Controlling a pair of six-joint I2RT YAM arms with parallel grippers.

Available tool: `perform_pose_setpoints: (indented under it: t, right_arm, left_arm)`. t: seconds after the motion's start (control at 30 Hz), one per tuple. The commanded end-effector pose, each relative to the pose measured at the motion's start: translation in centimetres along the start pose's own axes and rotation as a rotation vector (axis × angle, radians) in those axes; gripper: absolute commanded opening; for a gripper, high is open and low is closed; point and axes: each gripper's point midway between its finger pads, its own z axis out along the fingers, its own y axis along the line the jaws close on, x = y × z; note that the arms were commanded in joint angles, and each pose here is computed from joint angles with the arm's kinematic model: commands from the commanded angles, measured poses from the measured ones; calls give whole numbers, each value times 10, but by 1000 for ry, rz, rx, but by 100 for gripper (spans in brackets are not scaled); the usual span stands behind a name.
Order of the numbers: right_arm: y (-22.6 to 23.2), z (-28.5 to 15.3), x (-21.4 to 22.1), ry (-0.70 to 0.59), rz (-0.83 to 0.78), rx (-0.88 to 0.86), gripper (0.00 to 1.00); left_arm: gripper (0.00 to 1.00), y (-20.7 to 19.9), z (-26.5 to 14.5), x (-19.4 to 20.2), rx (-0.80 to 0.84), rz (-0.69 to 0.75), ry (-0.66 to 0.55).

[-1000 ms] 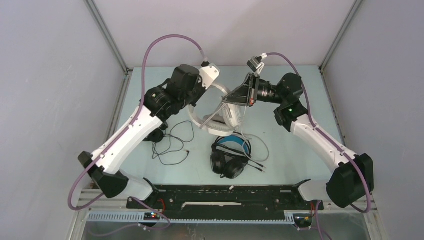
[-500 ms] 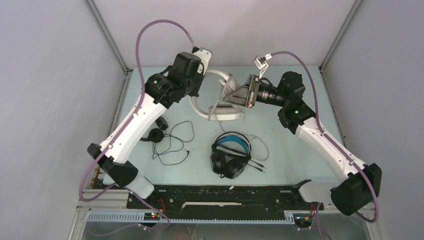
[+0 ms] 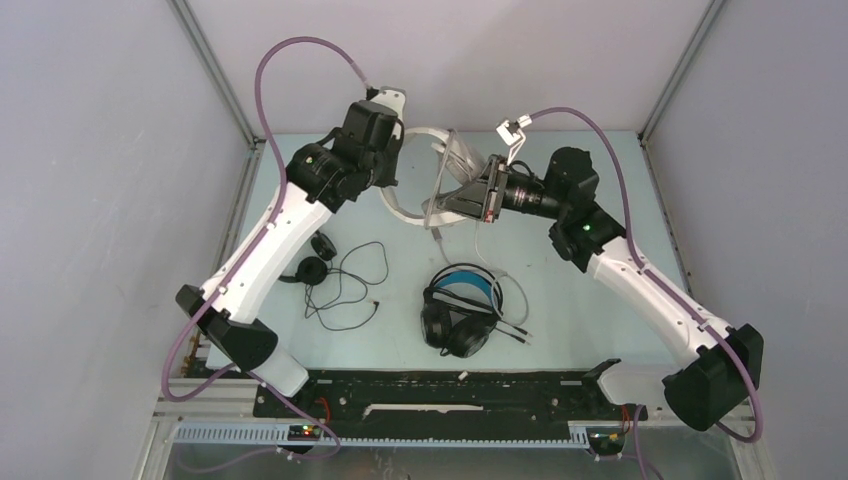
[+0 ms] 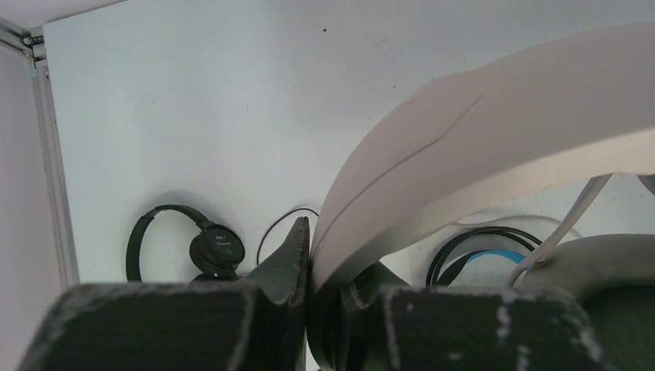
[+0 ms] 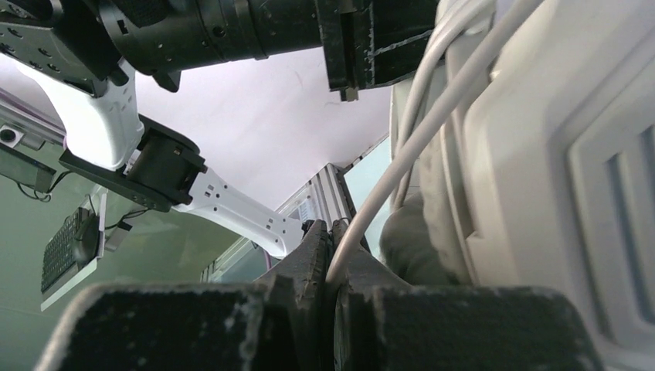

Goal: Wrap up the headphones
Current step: Wrap the headphones cable around the headphones.

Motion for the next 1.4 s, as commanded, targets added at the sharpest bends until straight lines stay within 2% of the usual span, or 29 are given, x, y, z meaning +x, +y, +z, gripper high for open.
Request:
perform_pose_setpoints:
  t: [0.0,0.53,0.73,0.97,1.2,1.37]
  right_arm:
    - [36,5,-17,-54,-102,-78,8]
    - [36,32,3,-36,-61,-55,10]
    - [29,41,17,-26,-177,0,9]
    - [7,41,32,19,-293,108,11]
    - [-8,30,42,-24,-498,135,11]
    - [-28,19,55,-62,-607,160,18]
  left_arm:
    - [0,8,-9,-47,-19,-199,-169]
    - [0,15,-11,-60,59,-438,-255]
    - [0,21,-21,-69,104,-557,-338]
    - [0,15,-27,-74,181,-642,-360]
    - [0,14,-48,-84,237,-676,-390]
    - [0,13,-57,-85,255,-679,-387]
